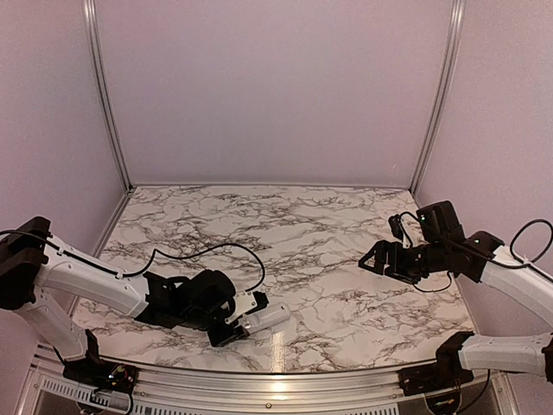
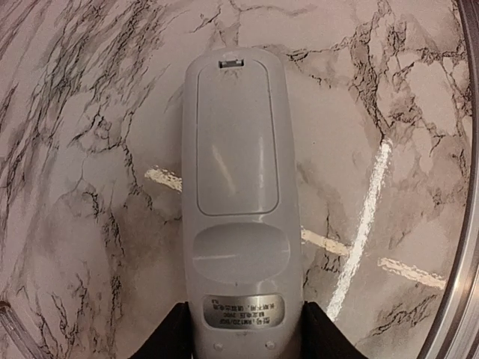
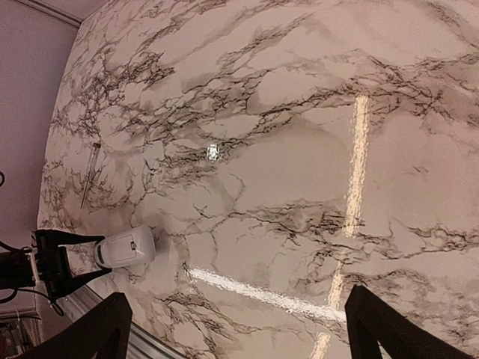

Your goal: Unload the batteries from the remote control

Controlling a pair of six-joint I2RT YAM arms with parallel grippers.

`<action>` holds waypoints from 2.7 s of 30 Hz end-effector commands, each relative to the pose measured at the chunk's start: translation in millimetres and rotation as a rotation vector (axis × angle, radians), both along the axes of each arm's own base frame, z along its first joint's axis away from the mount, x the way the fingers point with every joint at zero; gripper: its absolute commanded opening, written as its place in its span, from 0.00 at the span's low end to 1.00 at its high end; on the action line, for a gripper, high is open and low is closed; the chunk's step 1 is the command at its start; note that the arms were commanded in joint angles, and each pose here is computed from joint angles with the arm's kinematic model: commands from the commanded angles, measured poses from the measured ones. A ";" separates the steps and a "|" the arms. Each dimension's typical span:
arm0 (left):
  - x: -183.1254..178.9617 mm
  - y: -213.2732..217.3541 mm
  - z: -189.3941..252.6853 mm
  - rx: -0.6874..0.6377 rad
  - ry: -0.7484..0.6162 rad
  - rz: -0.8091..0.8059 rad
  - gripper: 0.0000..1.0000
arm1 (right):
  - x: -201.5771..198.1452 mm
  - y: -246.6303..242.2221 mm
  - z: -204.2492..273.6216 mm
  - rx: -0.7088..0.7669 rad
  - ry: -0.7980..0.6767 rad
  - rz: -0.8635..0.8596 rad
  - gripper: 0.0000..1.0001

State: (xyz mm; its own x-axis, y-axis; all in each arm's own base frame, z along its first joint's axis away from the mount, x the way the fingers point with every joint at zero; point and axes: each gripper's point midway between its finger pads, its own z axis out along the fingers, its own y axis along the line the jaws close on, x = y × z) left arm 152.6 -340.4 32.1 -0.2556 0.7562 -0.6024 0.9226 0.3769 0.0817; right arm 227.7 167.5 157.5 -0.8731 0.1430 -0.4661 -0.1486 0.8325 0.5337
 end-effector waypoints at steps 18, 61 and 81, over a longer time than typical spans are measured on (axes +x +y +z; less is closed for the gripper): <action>13.1 -25.9 97.9 -0.129 -0.141 -0.040 0.33 | -7.5 52.7 41.6 0.339 0.067 0.118 0.99; 13.5 -49.5 145.2 -0.188 -0.191 -0.075 0.32 | -37.4 184.8 49.0 0.502 0.259 0.470 0.41; 30.6 -17.6 199.1 -0.276 -0.263 0.122 0.99 | -16.4 181.0 81.4 0.474 0.097 0.413 0.13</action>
State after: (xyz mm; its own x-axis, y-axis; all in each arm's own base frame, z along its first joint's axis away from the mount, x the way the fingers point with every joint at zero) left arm 173.0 -372.7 191.7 -0.1234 0.6111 -0.7819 0.8887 0.4187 0.1869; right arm 201.2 347.6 205.6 -0.9661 -0.0920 -0.2413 -0.2578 0.4002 0.8794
